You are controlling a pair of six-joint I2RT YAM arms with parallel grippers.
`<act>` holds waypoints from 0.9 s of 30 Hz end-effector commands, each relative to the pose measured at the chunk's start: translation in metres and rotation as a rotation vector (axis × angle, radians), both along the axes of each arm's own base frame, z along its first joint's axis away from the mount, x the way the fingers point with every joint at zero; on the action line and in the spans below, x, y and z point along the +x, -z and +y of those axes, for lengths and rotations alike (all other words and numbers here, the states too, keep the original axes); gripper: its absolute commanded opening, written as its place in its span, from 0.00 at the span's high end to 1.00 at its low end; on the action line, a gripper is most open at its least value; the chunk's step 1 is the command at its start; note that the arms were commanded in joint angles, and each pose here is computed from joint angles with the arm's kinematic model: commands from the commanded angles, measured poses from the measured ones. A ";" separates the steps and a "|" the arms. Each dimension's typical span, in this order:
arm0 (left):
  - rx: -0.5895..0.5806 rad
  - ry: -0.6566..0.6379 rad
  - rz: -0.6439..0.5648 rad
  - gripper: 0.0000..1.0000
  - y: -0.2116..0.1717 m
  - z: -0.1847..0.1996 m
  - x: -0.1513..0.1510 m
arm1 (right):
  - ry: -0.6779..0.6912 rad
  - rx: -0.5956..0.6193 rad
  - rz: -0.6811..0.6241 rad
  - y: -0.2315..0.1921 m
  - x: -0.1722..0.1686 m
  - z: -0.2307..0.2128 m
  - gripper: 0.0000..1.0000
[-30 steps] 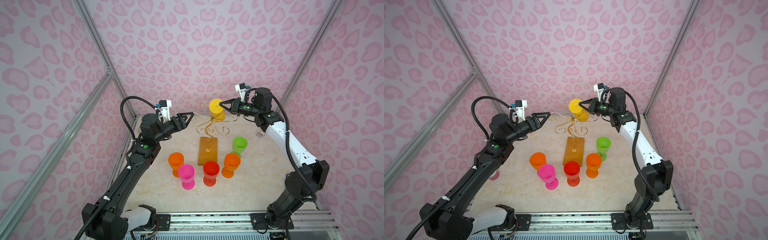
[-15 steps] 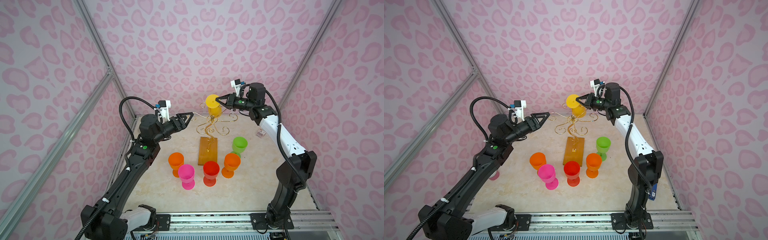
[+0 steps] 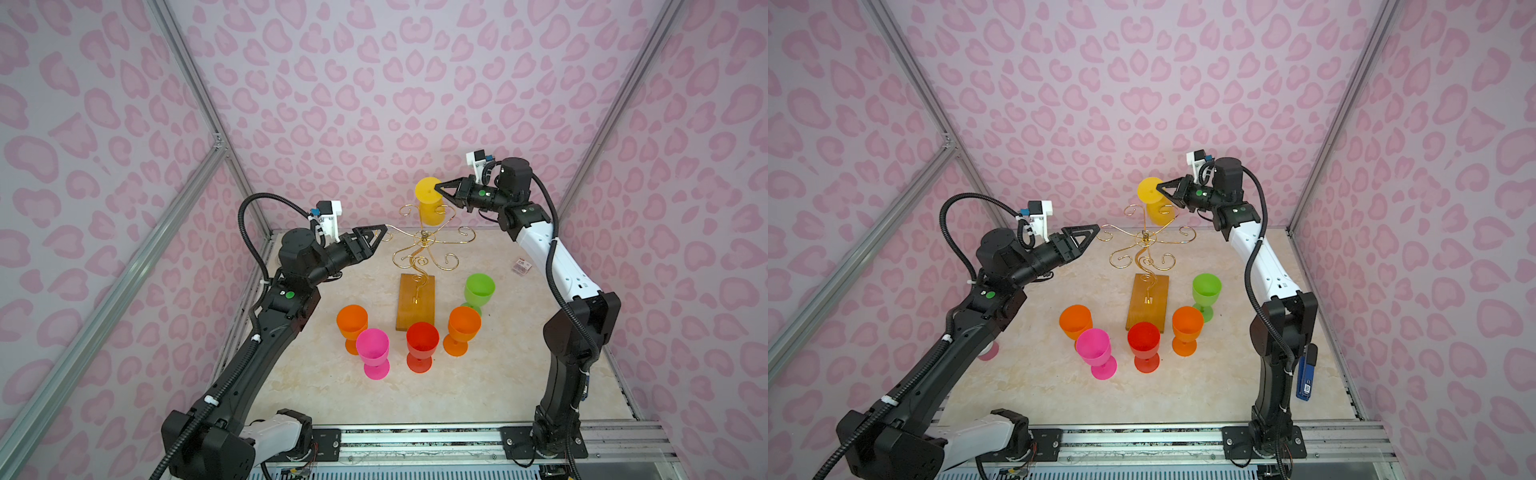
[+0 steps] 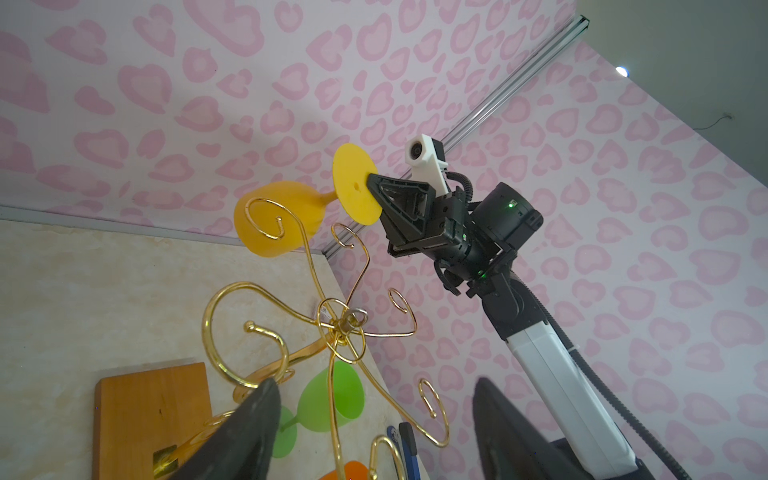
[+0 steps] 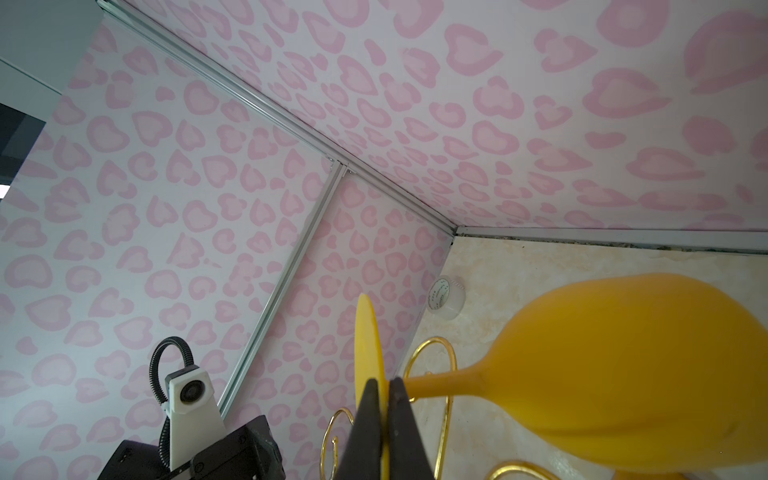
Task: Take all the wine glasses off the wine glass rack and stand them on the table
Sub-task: 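Lift the yellow glass above the rack while the left gripper rises toward it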
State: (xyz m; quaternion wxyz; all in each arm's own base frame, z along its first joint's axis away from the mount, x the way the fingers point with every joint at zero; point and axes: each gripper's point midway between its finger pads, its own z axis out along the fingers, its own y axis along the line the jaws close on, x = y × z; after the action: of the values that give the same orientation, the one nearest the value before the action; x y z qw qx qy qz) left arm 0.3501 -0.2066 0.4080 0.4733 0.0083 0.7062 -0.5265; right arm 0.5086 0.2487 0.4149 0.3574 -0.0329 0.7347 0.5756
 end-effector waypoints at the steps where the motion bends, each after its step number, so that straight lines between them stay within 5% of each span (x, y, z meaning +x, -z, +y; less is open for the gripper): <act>1: 0.003 -0.005 -0.049 0.25 -0.013 0.002 -0.004 | 0.012 0.034 -0.079 -0.025 0.000 -0.010 1.00; 12: 0.012 -0.004 -0.083 0.25 -0.020 0.002 -0.002 | 0.158 0.122 -0.266 -0.088 -0.042 -0.087 1.00; 27: -0.074 0.166 -0.248 0.25 -0.062 -0.025 0.009 | 0.074 0.352 -0.495 -0.157 -0.163 -0.100 1.00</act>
State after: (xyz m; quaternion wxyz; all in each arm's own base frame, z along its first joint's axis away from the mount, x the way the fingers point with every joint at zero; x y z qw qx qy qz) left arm 0.3681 -0.2248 0.4438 0.4956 0.0698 0.6642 -0.5553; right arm 0.3650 0.1483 0.5524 0.5431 -0.0650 0.5633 0.6193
